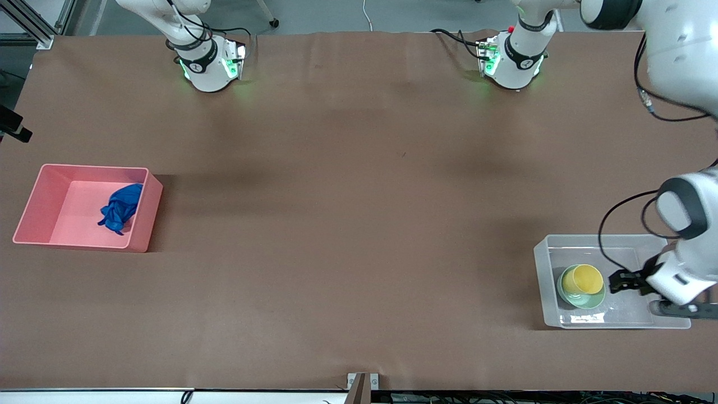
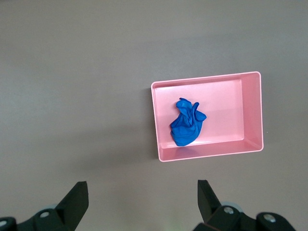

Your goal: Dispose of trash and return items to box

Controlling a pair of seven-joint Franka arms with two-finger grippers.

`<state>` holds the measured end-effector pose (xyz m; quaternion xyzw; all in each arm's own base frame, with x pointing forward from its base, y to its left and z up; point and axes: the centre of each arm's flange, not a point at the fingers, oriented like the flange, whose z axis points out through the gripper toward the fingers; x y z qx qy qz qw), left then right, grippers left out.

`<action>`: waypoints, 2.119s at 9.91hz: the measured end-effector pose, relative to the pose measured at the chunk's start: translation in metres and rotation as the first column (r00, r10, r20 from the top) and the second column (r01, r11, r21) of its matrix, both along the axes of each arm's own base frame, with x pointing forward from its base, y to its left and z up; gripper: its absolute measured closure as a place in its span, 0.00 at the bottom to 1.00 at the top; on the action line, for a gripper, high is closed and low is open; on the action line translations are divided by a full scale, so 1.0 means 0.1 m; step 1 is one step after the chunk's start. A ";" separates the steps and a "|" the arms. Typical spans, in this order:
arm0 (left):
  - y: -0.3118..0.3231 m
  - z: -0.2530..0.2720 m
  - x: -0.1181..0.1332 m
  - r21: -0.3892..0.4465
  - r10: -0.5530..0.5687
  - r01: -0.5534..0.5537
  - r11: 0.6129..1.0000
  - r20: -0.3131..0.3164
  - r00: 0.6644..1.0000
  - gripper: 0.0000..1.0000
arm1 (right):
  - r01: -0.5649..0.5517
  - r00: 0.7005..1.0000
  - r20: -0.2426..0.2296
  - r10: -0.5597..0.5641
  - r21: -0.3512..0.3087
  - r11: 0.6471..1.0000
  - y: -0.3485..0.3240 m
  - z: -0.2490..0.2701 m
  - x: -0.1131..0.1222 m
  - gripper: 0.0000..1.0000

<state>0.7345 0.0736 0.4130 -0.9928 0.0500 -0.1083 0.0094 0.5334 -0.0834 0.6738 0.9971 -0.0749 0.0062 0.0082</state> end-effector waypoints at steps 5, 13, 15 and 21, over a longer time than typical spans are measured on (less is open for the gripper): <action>-0.56 1.80 -0.89 -0.024 -0.012 0.010 1.000 -0.072 0.997 0.00 | -0.004 1.000 -0.028 0.004 0.000 1.000 0.01 -0.17 0.08 0.00; -0.69 2.46 -1.58 -0.028 0.066 -0.071 0.997 -0.150 0.986 0.00 | 0.001 0.999 -0.034 -0.001 0.000 1.000 -0.02 -0.21 0.09 0.00; -0.68 2.46 -1.71 -0.032 0.067 -0.072 0.997 -0.135 0.989 0.00 | 0.002 0.999 -0.034 -0.002 0.000 1.000 -0.02 -0.22 0.08 0.00; -0.67 2.33 -1.86 -0.035 0.070 -0.076 0.996 -0.163 0.984 0.00 | 0.003 1.000 -0.030 -0.003 -0.001 1.000 -0.03 -0.21 0.09 0.00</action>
